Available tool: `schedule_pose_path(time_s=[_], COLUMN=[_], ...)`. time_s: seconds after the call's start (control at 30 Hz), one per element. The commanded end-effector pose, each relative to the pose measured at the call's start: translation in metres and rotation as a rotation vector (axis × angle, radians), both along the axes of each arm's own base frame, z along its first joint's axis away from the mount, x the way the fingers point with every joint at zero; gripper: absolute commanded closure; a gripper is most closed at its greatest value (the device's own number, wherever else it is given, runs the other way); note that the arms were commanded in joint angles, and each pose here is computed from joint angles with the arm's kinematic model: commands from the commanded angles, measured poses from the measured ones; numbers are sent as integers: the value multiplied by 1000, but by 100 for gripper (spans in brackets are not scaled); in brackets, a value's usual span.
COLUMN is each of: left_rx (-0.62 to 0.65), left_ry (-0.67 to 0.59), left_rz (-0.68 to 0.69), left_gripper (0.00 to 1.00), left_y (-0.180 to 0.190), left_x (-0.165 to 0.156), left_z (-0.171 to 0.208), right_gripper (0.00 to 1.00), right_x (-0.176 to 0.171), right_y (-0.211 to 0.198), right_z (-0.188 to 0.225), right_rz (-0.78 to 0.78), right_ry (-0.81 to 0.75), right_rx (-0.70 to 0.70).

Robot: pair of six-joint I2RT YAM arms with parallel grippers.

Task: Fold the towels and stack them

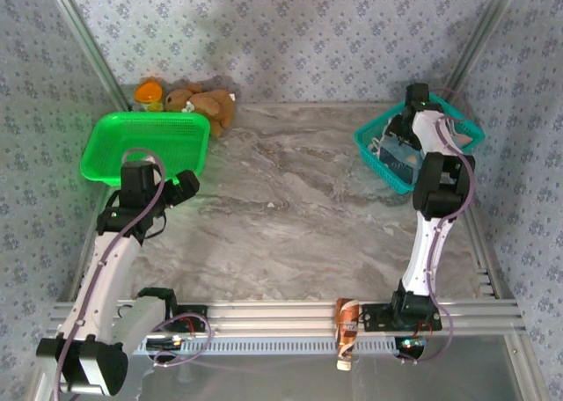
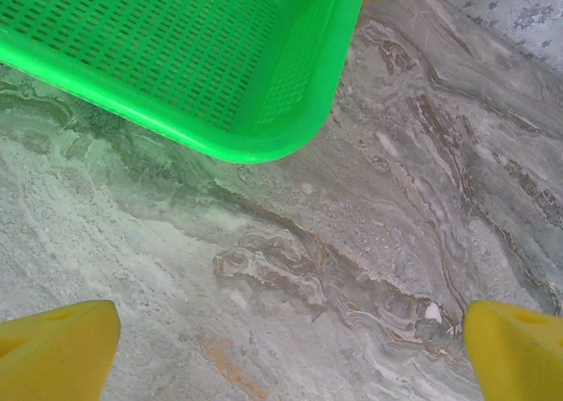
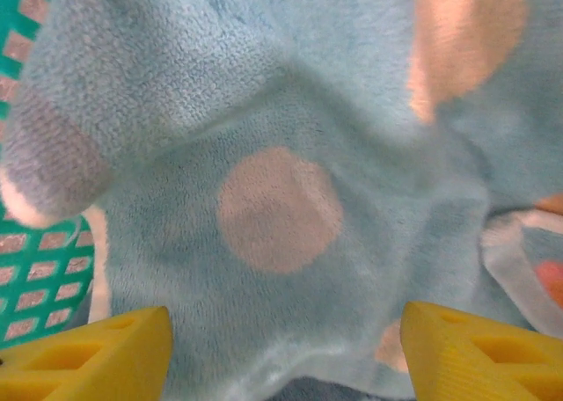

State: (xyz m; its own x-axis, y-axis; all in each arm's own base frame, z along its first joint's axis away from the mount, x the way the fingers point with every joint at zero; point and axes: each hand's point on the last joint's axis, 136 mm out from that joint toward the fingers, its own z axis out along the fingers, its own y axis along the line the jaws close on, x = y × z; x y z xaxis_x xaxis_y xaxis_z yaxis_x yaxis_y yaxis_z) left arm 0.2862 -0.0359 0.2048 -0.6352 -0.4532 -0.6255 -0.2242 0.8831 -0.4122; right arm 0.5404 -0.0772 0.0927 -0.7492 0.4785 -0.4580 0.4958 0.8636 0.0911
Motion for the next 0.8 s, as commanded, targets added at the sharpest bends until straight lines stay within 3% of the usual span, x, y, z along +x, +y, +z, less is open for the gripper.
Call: schedule_pose_path(time_s=[0.0, 0.07, 0.17, 0.3, 0.5, 0.77], left_rx=[-11, -10, -5, -1, -11, -31], left_ry=[-38, -37, -40, -46, -55, -79], left_rz=[1, 1, -2, -6, -17, -42], left_gripper=[0, 0, 0, 0, 0, 0], left_y=[-2, -2, -2, -2, -5, -12], left_x=[5, 4, 3, 0, 0, 1], left_z=[18, 18, 21, 24, 25, 30], right_gripper=[30, 37, 71, 100, 100, 100], right_x=[1, -1, -6, -13, -31, -59], right_y=[14, 21, 21, 9, -12, -11], right_z=[-24, -34, -38, -10, 74, 194], right_rz=[40, 47, 41, 14, -45, -22], right_ry=[53, 75, 86, 30, -108, -349], right_rx=[51, 82, 81, 11, -126, -195])
